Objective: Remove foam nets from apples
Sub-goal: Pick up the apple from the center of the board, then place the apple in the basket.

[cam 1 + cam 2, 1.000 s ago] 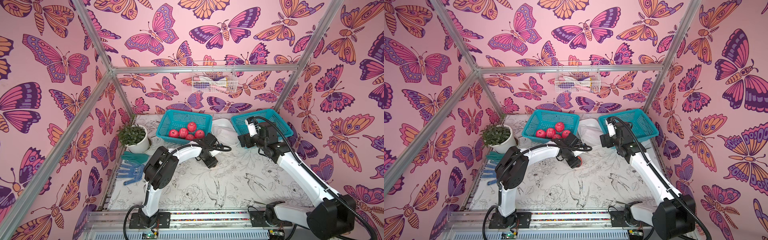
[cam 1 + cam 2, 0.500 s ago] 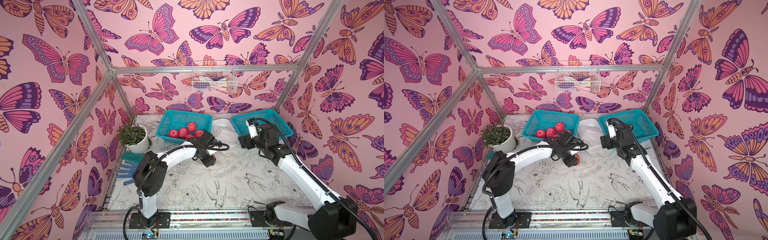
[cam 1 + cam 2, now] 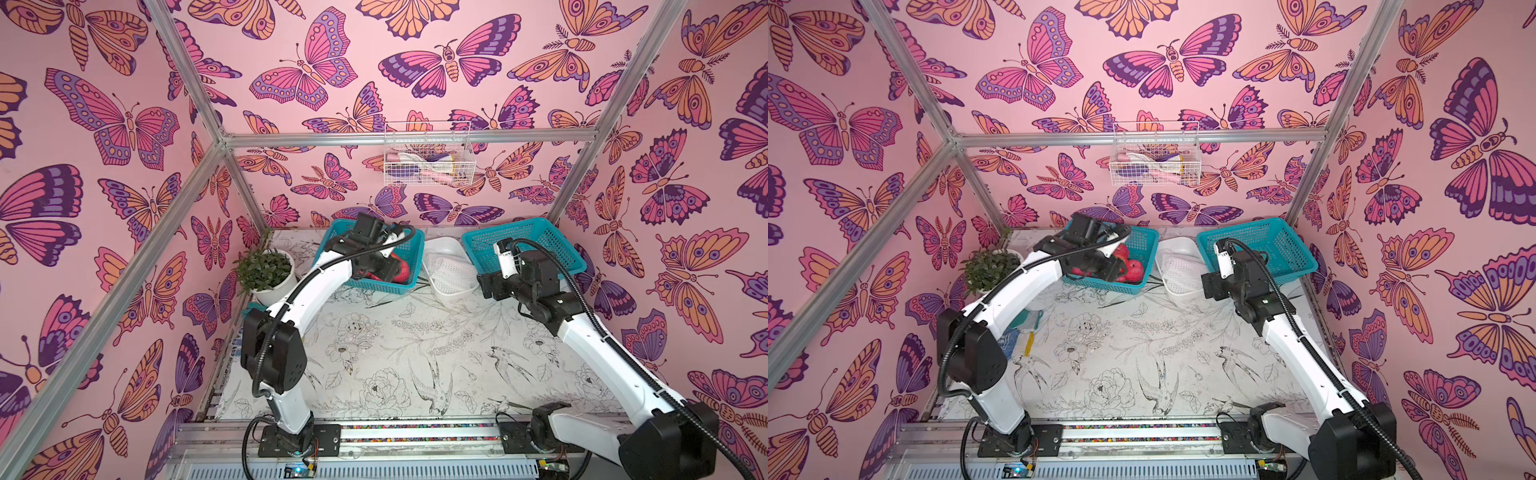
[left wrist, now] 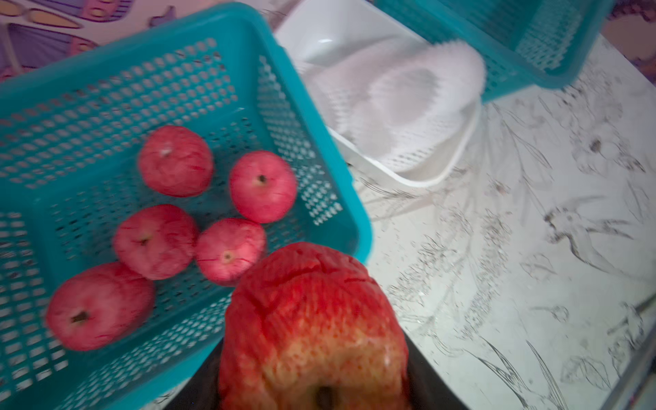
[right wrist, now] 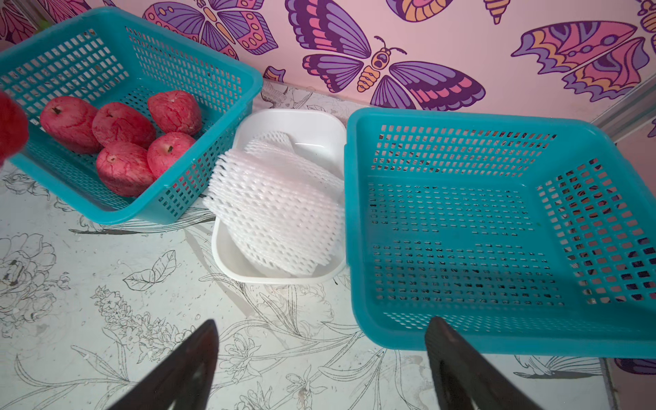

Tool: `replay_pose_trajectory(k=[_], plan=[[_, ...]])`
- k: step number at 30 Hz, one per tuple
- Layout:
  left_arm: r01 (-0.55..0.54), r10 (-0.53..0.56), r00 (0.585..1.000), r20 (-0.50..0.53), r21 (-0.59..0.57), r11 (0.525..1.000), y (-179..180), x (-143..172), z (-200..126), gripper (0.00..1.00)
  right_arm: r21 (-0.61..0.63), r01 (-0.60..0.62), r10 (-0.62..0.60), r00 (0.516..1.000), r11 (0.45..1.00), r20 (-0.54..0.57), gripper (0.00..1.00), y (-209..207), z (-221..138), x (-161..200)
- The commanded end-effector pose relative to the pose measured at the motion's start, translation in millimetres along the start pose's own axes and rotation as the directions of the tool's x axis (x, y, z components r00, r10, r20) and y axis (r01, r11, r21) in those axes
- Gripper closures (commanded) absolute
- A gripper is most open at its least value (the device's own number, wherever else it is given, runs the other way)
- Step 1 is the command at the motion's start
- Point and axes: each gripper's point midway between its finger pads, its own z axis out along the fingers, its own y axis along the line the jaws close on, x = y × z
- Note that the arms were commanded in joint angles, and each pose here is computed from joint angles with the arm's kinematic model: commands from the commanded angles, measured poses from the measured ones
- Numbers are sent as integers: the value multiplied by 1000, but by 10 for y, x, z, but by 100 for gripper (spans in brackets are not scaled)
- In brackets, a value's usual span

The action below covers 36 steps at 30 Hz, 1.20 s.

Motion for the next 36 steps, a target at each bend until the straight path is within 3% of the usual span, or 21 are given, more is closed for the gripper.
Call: replay_pose_trajectory(k=[1, 9, 17, 36], plan=[[118, -126, 989, -79, -107, 987, 553, 147, 254, 51, -14, -26, 26, 999, 1000, 31, 9, 4, -20, -120], [206, -228, 972, -58, -256, 944, 1510, 15, 721, 51, 5, -1, 1, 999, 1000, -32, 9, -32, 131, -40], [220, -261, 962, -86, -324, 920, 1973, 87, 1137, 52, 28, 42, -39, 995, 999, -91, 9, -114, 286, -61], [248, -322, 928, -187, -335, 909, 2109, 536, 1563, 49, 23, 27, -23, 989, 999, -148, 8, -119, 568, 21]])
